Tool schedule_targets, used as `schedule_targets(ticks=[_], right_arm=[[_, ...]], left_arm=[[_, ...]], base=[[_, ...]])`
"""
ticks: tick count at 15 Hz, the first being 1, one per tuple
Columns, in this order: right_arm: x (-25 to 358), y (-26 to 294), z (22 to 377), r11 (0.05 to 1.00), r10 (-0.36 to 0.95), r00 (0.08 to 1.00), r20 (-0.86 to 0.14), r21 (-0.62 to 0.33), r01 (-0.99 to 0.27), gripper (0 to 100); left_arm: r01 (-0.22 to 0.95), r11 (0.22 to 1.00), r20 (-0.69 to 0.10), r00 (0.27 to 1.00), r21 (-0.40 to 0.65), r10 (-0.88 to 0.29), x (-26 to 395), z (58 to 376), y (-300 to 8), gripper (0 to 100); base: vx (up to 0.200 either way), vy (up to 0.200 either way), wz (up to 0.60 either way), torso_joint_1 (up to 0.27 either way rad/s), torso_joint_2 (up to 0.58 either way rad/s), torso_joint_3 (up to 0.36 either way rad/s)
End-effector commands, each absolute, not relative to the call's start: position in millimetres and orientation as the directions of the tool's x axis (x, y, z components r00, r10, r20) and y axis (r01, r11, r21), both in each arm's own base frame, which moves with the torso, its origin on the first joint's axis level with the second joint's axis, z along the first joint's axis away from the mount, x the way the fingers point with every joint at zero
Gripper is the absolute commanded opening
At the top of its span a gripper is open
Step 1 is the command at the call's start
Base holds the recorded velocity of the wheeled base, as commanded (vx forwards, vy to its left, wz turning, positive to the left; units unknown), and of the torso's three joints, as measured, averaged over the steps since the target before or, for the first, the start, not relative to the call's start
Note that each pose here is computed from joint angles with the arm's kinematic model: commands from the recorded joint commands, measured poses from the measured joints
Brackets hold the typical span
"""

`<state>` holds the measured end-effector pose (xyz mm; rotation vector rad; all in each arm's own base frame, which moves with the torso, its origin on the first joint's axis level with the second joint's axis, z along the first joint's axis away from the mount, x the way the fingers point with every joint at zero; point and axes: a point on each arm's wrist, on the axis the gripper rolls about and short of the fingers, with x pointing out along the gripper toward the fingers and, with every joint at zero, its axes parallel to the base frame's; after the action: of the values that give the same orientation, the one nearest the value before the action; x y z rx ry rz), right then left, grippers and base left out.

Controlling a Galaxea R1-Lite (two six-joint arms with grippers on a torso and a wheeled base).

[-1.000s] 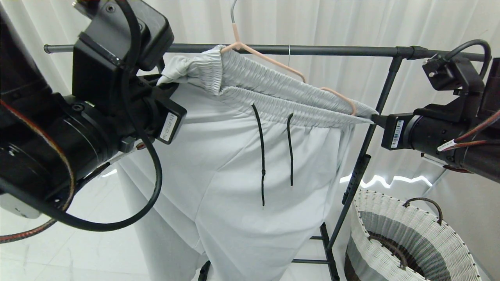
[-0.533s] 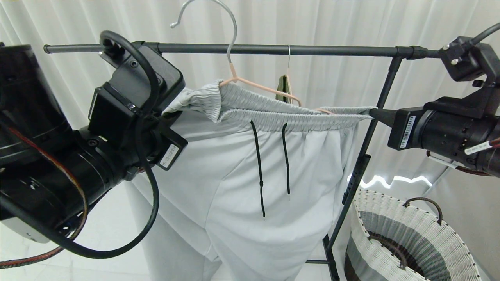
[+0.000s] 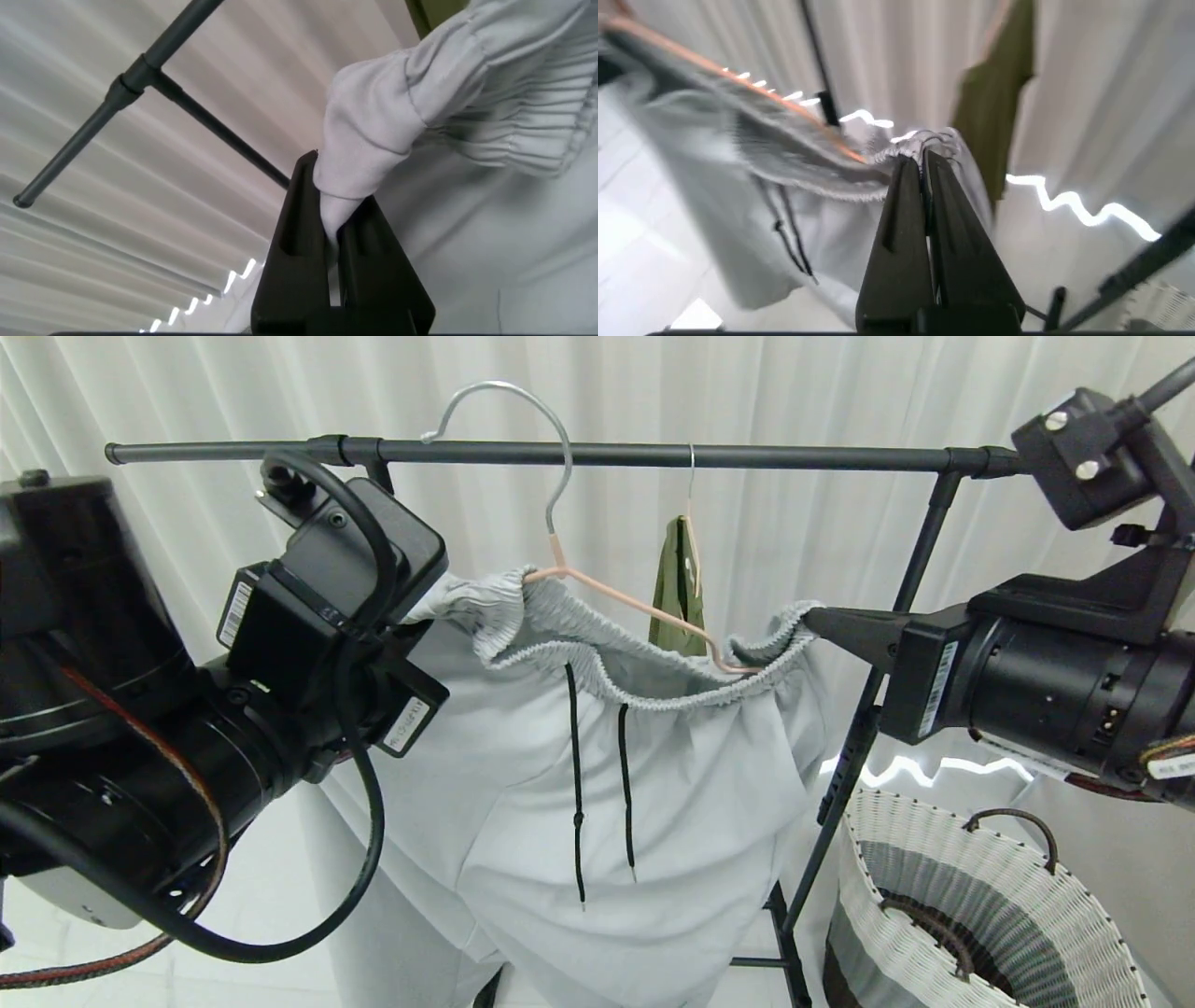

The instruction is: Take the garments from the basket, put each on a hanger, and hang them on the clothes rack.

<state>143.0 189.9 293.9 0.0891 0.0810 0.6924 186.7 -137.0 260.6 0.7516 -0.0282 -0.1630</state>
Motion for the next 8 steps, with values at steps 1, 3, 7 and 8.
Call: schedule_targets(ticks=[1,3,7,8], right_arm=[[144.3,202.3,293.2,0.752,0.658,0.751,-0.05,0.108,-0.651,0],[146.9,213.8,297.8,0.741,0.67,0.742,-0.04,0.11,-0.663,0],[147.1,213.6,299.9,0.749,0.66,0.751,-0.034,0.111,-0.653,0],[144.9,207.7,302.5,0.758,0.648,0.761,-0.027,0.113,-0.642,0]], left_arm=[[0.142,0.715,-0.044,0.987,0.685,-0.154,189.0,257.4,-138.6,0],[0.148,0.728,-0.053,0.987,0.67,-0.152,191.8,254.8,-140.9,0],[0.04,0.752,-0.051,0.999,0.658,-0.008,195.6,253.9,-127.8,0],[-0.01,0.757,-0.049,0.997,0.654,0.056,198.1,253.8,-121.3,0]], base=[[0.0,0.0,0.0,0.0,0.0,0.0],[0.0,0.0,0.0,0.0,0.0,0.0],[0.0,0.0,0.0,0.0,0.0,0.0],[0.0,0.0,0.0,0.0,0.0,0.0]])
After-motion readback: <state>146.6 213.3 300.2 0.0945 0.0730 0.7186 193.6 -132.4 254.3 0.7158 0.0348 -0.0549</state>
